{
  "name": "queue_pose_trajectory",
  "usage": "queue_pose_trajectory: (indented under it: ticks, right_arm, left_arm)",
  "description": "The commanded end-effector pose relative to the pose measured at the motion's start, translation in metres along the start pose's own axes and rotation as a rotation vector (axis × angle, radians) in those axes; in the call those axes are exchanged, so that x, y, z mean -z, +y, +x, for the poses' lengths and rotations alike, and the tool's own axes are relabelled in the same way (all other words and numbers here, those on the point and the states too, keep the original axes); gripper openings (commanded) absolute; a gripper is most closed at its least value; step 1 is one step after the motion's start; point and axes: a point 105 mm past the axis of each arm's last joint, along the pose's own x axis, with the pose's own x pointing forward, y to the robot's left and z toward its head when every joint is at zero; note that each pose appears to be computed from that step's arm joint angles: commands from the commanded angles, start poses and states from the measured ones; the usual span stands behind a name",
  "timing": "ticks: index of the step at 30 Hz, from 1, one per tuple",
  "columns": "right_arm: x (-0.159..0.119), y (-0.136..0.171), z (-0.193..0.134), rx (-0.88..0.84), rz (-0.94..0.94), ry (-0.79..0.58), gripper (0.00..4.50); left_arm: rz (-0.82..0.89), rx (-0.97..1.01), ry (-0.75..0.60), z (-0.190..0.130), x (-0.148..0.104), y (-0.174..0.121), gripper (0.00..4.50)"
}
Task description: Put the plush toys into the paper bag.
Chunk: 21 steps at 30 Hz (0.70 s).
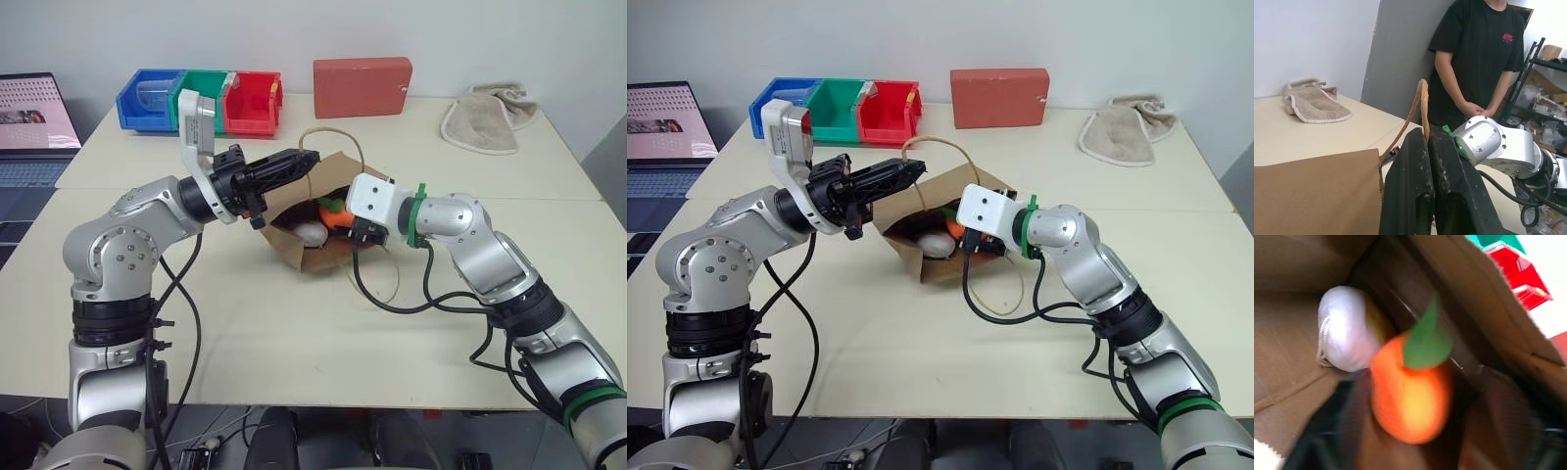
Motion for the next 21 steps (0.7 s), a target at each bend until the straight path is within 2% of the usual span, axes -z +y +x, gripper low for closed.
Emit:
queue_pose_trajectory:
  ticks: [1,7,12,16,19,21]
  right_arm:
    - [-0.022,-0.012,-0.020,0.018,-0.052,-0.078,4.49]
    - [-0.038,-0.009,-0.061,-0.081,0.030,-0.159,4.49]
    - [-0.033,0.002,-0.102,-0.165,0.176,-0.191,4.49]
    - [0.008,0.008,-0.113,-0.090,0.362,-0.058,4.49]
    - [0.043,0.025,-0.108,-0.030,0.499,0.043,4.49]
    - [0.051,0.031,-0.103,-0.014,0.548,0.060,4.49]
  left_arm:
    - [0.054,0.011,-0.035,0.000,-0.015,-0.005,0.00]
    - [0.056,0.003,-0.042,0.001,-0.015,-0.002,0.00]
    - [0.061,-0.003,-0.046,0.001,-0.016,-0.001,0.00]
    - [0.064,-0.007,-0.046,0.001,-0.015,0.000,0.00]
    - [0.067,-0.013,-0.044,0.000,-0.016,0.001,0.00]
    - [0.067,-0.012,-0.043,0.000,-0.016,0.001,0.00]
